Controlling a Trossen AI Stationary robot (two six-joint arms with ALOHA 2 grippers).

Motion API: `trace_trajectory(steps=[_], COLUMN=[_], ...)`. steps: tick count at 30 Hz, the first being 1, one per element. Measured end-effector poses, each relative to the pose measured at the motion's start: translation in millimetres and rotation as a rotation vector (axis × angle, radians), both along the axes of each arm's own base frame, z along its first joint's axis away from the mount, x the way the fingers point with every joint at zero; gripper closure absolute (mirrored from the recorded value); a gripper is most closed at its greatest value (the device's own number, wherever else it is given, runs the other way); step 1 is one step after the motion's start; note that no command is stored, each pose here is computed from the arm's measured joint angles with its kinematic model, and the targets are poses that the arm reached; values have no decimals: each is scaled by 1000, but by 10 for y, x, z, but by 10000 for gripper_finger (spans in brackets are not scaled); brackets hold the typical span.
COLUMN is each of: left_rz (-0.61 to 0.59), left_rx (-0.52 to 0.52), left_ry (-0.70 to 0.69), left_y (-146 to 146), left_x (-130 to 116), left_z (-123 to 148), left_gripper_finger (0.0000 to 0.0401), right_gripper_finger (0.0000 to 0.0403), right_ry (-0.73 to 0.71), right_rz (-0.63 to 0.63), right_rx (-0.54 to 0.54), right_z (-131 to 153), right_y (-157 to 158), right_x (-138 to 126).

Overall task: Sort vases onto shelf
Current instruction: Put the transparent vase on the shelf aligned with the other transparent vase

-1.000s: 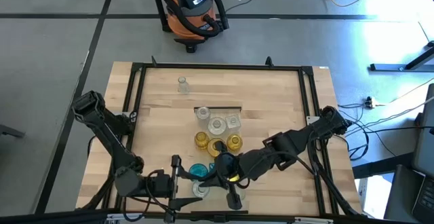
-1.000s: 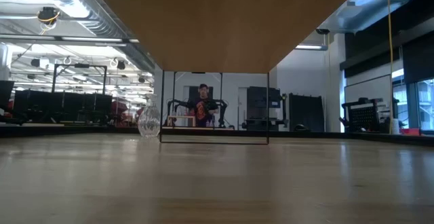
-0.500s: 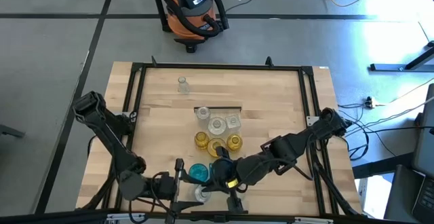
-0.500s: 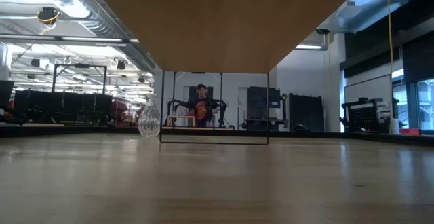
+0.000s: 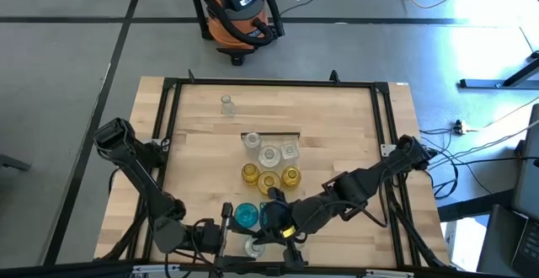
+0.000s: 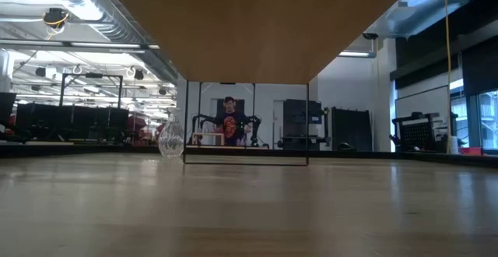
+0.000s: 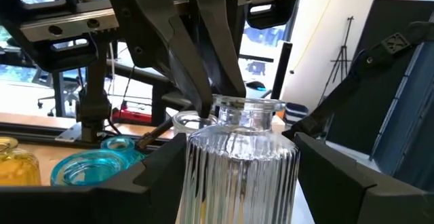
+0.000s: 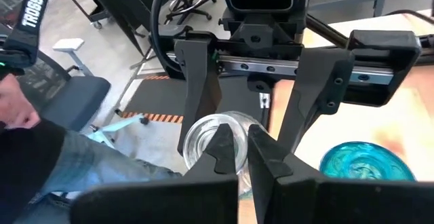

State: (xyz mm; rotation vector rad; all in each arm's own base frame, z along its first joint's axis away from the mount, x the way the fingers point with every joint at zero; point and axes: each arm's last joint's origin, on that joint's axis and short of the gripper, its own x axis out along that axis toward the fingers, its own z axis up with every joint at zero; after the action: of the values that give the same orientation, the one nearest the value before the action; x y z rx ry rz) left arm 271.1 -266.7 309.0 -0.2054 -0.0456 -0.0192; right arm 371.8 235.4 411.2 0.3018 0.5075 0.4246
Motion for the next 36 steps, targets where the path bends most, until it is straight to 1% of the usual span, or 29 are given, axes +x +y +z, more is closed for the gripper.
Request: trace_trajectory(steps=[4,7,10,12,15,18,20,22,29,36], left_rz=[1,7,7,79,112,71,76,87,52,17], left_rx=[8,19,3,11,19,-2,4,16,10,6], left_ry=[6,16,20,37,49,37,42,43,34,30], left_y=[21,25,11,44,75,71,87,102,61,-5], left_x=[34,88,158,221,281,278,295,307,277,222], left_z=[-18,-80,-169,-254,-315,-283,-292,-295,-284,-279], left_gripper_finger=[167,167,167,167,169,169,169,169,169,169], right_gripper_finger=[403,403,403,403,403,403,403,403,403,403], right_ry=[3,12,16,0,13,40,41,59,30,-20], right_rz=[0,0,-1,27,44,43,29,31,-14,-37], right_rx=[6,0,-1,32,49,35,32,37,18,0], right_z=[-13,-23,-34,-5,-18,-82,-127,-144,-134,-27], right_y=[7,4,4,26,54,113,137,177,196,148], right_x=[12,10,17,21,18,7,39,13,7,-38])
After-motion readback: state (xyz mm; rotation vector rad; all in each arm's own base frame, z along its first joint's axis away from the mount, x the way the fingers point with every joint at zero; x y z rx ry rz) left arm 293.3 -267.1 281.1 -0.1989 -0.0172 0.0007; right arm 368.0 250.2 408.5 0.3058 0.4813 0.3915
